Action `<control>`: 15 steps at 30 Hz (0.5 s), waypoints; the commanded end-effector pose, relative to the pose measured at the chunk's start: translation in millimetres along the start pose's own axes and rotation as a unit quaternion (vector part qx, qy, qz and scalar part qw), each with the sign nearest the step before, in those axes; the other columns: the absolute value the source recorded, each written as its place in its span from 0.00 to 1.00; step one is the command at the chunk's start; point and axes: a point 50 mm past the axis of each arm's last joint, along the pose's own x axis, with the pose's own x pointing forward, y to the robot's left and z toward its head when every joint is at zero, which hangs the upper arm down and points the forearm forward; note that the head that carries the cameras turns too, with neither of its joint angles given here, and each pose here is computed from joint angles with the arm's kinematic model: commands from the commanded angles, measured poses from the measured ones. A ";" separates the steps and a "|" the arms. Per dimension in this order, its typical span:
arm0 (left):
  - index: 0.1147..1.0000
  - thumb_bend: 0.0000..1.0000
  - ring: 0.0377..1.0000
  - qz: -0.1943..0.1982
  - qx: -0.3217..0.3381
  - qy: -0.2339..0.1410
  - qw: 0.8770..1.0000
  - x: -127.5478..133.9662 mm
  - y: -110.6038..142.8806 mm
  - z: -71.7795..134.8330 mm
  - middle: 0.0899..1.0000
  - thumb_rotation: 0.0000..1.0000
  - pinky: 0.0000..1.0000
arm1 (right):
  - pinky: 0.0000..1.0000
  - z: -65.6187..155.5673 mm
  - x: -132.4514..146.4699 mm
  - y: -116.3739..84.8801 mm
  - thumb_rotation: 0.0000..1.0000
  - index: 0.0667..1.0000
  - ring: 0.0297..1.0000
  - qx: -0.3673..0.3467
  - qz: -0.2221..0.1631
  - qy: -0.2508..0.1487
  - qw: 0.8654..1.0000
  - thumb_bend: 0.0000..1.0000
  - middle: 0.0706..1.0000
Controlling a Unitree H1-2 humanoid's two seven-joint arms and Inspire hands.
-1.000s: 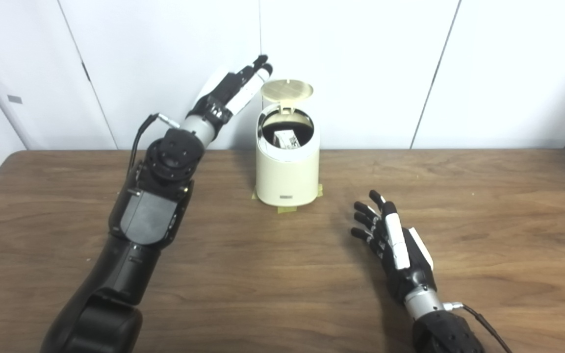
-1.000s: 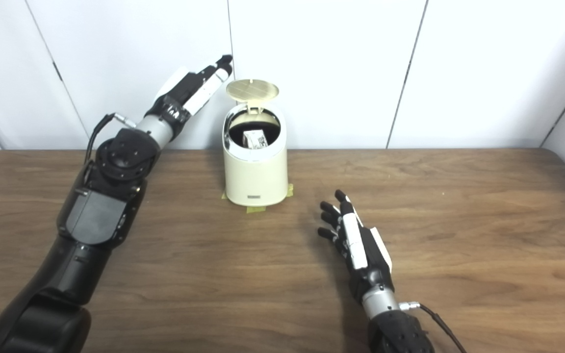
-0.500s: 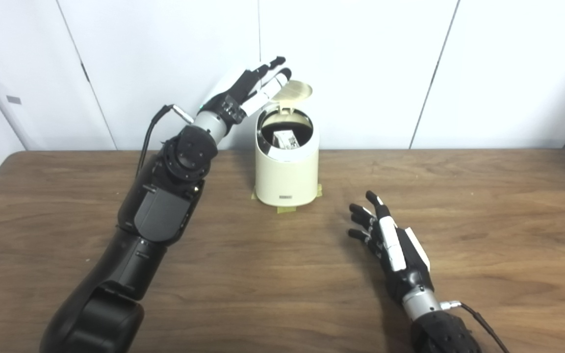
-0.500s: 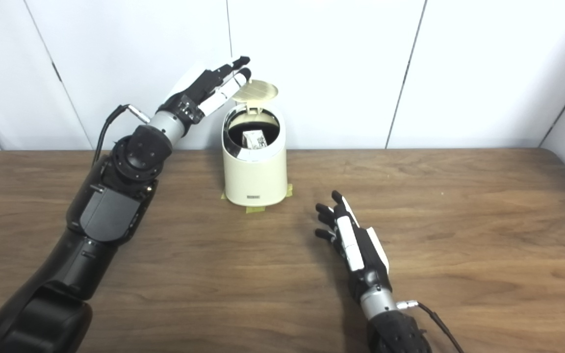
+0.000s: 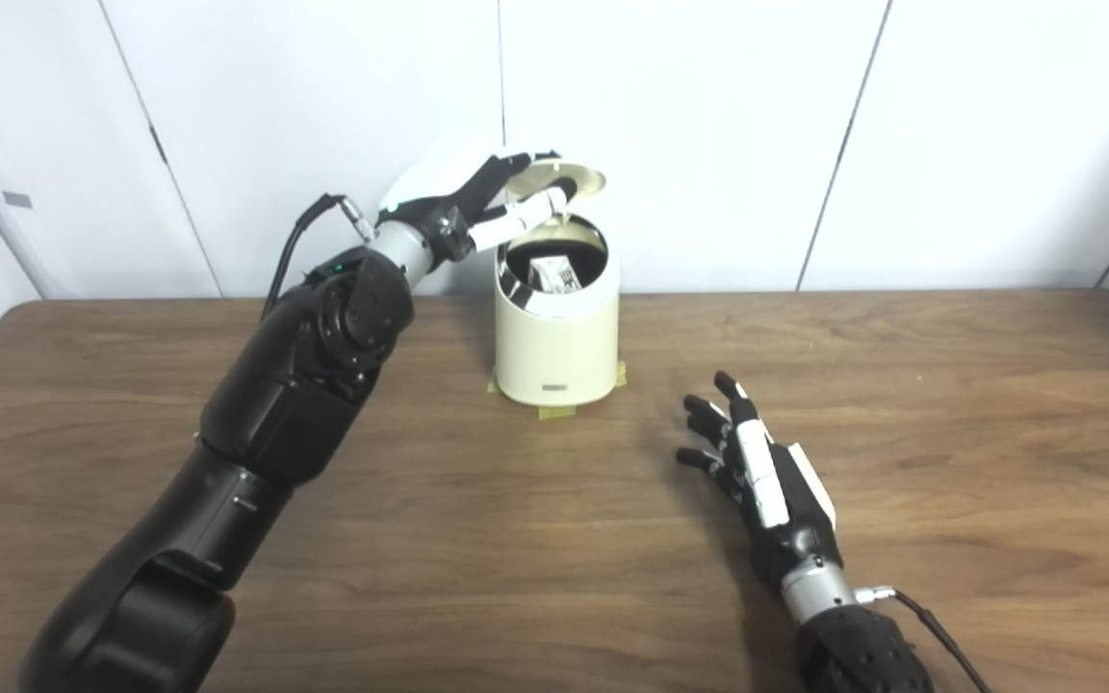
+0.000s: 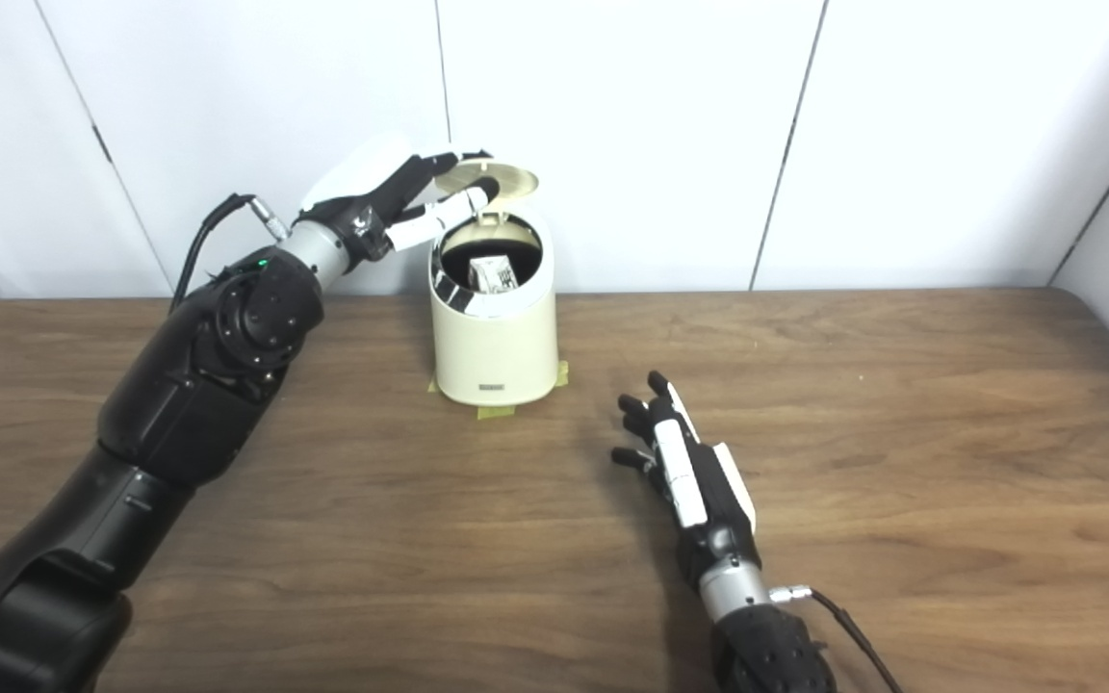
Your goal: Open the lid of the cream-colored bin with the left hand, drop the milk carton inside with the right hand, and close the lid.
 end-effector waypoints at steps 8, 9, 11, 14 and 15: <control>0.81 0.47 0.90 0.025 0.130 -0.048 0.990 0.3 37.1 22.4 0.86 1.00 0.93 | 0.81 6.5 8.4 5.4 1.00 0.99 0.91 -0.011 0.016 -0.010 1.000 0.41 0.88; 0.80 0.47 0.89 0.024 0.138 -0.049 0.989 -0.1 36.3 22.0 0.85 1.00 0.91 | 0.81 6.6 8.7 5.8 1.00 0.99 0.91 -0.013 0.019 -0.010 1.000 0.41 0.88; 0.79 0.48 0.86 0.022 0.150 -0.052 0.987 -1.0 34.1 20.8 0.83 1.00 0.87 | 0.80 6.4 8.9 6.3 1.00 1.00 0.91 -0.021 0.025 -0.010 0.999 0.41 0.88; 0.78 0.47 0.84 0.020 0.164 -0.059 0.984 -3.7 32.3 20.3 0.81 1.00 0.86 | 0.78 6.6 8.7 7.1 1.00 0.99 0.90 -0.027 0.028 -0.010 0.999 0.41 0.87; 0.77 0.47 0.84 0.018 0.169 -0.059 0.984 -4.7 32.1 20.4 0.81 1.00 0.86 | 0.77 6.7 8.7 7.3 1.00 0.99 0.90 -0.029 0.027 -0.009 0.999 0.41 0.87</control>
